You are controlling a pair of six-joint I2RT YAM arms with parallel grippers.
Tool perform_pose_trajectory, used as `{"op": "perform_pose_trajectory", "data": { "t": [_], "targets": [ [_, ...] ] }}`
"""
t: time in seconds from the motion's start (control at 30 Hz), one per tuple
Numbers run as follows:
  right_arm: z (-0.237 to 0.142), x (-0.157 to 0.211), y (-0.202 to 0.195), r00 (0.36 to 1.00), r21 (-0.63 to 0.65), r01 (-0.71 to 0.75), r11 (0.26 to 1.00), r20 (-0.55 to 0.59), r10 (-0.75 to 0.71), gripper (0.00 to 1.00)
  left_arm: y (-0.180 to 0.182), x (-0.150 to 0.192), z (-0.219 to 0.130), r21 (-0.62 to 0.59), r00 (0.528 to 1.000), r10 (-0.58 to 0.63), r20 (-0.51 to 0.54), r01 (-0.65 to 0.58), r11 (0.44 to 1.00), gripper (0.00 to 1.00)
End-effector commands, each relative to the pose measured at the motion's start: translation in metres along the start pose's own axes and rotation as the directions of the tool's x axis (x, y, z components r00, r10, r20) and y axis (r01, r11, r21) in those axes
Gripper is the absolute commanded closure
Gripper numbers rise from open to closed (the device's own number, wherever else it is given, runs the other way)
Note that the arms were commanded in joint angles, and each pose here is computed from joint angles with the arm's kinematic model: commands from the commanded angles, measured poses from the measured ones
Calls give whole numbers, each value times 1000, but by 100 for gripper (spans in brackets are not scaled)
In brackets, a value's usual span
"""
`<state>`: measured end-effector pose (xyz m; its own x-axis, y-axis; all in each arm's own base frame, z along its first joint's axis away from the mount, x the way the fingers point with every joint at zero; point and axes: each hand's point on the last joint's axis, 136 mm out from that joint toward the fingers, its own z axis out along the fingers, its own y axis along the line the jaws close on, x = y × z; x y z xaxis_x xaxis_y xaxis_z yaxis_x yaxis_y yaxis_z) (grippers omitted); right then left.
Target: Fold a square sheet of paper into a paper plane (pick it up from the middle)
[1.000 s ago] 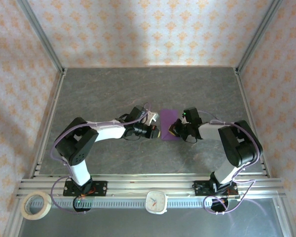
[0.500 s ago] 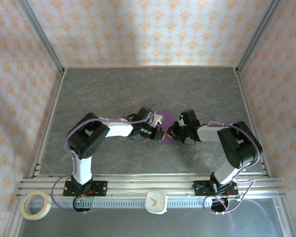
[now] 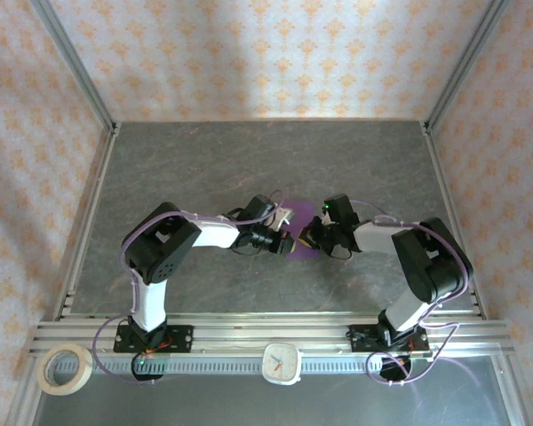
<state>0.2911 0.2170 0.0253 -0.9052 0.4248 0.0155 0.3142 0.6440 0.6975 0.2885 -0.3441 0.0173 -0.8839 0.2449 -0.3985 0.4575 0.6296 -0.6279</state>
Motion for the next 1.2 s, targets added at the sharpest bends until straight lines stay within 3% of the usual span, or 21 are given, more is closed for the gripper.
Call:
{"op": "perform_pose_trajectory", "data": {
  "t": [0.0,0.3,0.6,1.17],
  "targets": [
    [-8,-11,21,999,-44,2,999,43,0,100,54,79,5,-197,974,-122,-193,83,977,100],
    [7,-2,-34,999,91,-50,995,20,48,100,60,78,7,-222,973,-111,-204,64,973,100],
    [-5,-25,-36,995,53,-79,995,66,76,100,83,103,7,-308,957,-141,-254,59,950,100],
    [-14,-54,-54,988,93,-105,990,123,93,100,96,115,3,-366,945,-161,-286,48,929,100]
  ]
}}
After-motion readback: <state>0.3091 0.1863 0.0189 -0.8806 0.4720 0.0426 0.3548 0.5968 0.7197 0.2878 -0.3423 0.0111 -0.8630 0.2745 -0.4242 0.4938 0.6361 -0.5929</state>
